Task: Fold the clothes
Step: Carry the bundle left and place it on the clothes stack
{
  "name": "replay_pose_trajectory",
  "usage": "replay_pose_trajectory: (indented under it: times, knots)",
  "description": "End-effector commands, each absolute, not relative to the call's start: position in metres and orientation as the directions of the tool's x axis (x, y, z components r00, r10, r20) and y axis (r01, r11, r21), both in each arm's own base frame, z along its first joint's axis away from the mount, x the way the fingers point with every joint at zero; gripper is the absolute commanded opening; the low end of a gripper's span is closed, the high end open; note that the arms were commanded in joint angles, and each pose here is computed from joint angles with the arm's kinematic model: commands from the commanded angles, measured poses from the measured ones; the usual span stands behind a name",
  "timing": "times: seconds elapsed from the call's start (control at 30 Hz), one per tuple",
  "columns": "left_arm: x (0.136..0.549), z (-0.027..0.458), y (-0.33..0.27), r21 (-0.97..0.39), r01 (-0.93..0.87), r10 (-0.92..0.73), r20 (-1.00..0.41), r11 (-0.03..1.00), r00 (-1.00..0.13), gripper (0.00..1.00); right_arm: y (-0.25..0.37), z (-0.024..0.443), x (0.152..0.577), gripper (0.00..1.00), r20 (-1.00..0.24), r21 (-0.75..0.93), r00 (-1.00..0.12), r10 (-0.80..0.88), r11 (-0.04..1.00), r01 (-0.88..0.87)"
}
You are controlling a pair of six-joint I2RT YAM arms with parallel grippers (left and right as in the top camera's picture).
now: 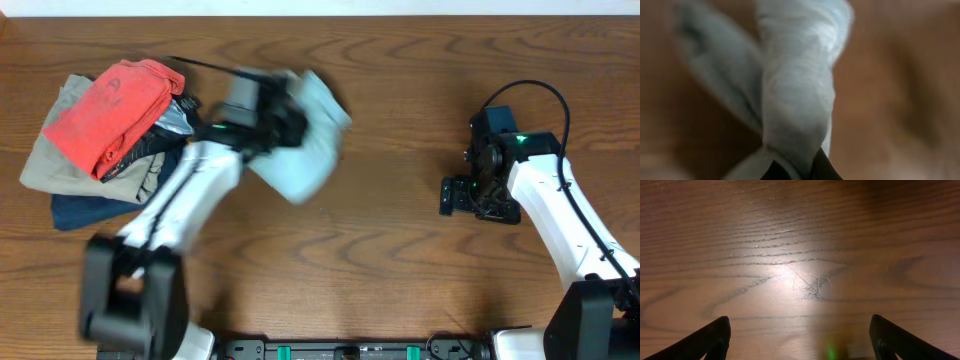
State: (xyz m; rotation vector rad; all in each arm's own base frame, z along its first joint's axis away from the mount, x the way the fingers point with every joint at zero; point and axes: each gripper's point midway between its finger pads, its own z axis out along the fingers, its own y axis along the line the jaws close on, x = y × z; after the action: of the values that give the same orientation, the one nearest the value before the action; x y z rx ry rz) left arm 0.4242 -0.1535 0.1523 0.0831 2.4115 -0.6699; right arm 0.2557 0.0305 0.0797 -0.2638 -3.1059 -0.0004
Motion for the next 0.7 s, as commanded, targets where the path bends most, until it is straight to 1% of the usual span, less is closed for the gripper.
replay_pose_trajectory:
  times: [0.0,0.1,0.17,0.37,0.5,0.53,0.57,0.6,0.63,0.67]
  knots:
    - [0.444,0.205,-0.094,-0.383,0.155,-0.18,-0.706,0.911,-0.684,0.06,0.025,0.085,0.26,0.87,0.001,-0.004,-0.98,0.199,0.98,0.199]
    - [0.452,0.231,-0.042,-0.376,0.079,-0.256,-0.755,0.923,-0.604,0.06,0.025,0.085,0.26,0.87,0.001,-0.004,-0.98,0.199,0.98,0.199]
    - [0.454,0.239,-0.005,-0.374,0.013,-0.303,-0.77,0.927,-0.561,0.06,0.025,0.085,0.26,0.87,0.001,-0.004,-0.98,0.199,0.98,0.199]
    - [0.449,0.239,0.103,-0.363,-0.208,-0.418,-0.782,0.908,-0.461,0.06,0.025,0.085,0.26,0.87,0.001,-0.004,-0.98,0.199,0.98,0.199]
    - [0.441,0.24,0.156,-0.358,-0.303,-0.458,-0.798,0.883,-0.391,0.07,0.025,0.085,0.26,0.87,0.0,-0.004,-0.98,0.199,0.98,0.199]
    - [0.439,0.238,0.17,-0.353,-0.332,-0.466,-0.801,0.875,-0.376,0.22,0.025,0.085,0.26,0.87,0.0,-0.004,-0.98,0.199,0.98,0.199]
    - [0.435,0.234,0.184,-0.347,-0.368,-0.477,-0.8,0.863,-0.365,0.46,0.025,0.085,0.26,0.87,0.0,-0.004,-0.98,0.199,0.98,0.199]
    - [0.433,0.231,0.194,-0.346,-0.389,-0.486,-0.797,0.854,-0.358,0.86,0.025,0.085,0.26,0.87,0.001,-0.004,-0.98,0.199,0.98,0.199]
    - [0.43,0.227,0.201,-0.347,-0.406,-0.496,-0.792,0.845,-0.356,0.98,0.025,0.085,0.26,0.87,0.001,-0.004,-0.98,0.199,0.98,0.199]
    - [0.427,0.223,0.209,-0.359,-0.428,-0.517,-0.781,0.83,-0.349,0.98,0.025,0.085,0.26,0.87,0.001,-0.004,-0.98,0.199,0.98,0.199]
